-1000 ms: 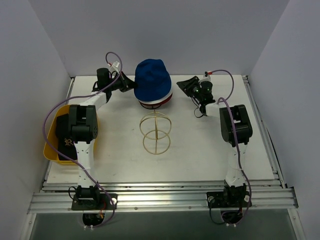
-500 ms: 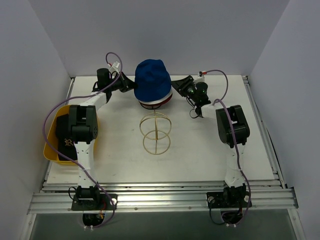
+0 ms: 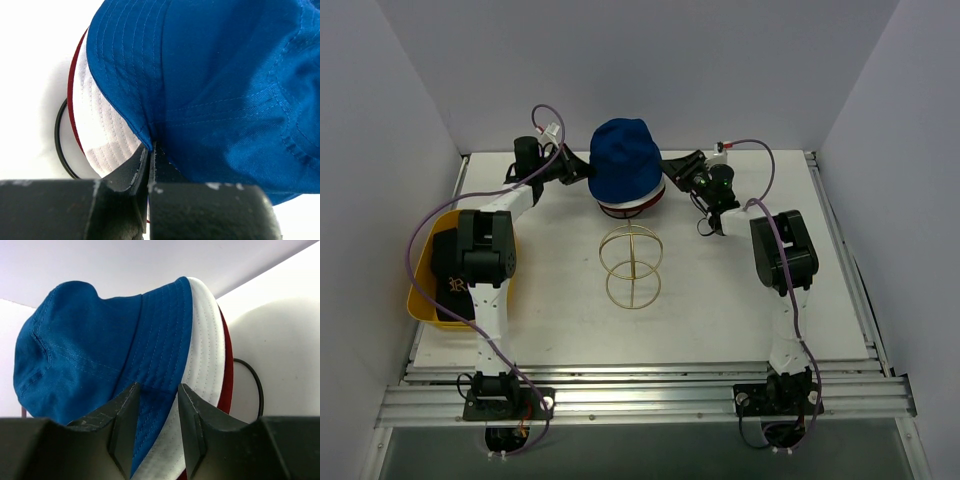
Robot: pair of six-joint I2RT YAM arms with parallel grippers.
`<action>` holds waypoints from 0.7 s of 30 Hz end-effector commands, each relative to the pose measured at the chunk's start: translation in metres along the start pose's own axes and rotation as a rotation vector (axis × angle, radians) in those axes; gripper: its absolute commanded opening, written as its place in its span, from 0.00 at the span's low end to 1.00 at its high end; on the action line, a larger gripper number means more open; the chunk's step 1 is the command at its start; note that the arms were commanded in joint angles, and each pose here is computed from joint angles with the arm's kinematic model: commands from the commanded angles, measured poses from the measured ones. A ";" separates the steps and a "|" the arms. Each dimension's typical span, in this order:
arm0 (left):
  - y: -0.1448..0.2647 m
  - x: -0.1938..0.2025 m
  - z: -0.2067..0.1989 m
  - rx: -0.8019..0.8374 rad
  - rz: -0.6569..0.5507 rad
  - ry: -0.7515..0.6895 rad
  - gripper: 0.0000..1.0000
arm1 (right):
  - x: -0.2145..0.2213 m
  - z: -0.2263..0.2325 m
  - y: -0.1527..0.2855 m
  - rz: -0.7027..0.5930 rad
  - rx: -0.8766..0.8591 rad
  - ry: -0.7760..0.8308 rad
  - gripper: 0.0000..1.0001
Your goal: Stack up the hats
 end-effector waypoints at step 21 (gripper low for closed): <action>0.005 0.000 -0.030 0.022 0.005 -0.072 0.02 | -0.006 -0.006 0.002 -0.057 -0.036 0.011 0.00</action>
Point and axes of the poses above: each gripper's point midway between its finger pads, its own y axis back along the fingers, its own z axis along the line the jaws close on, x = y × z, the point moved 2 cm from there along y, back along the fingers, and after that the axes turned 11 degrees about -y, right-handed, at the moved point
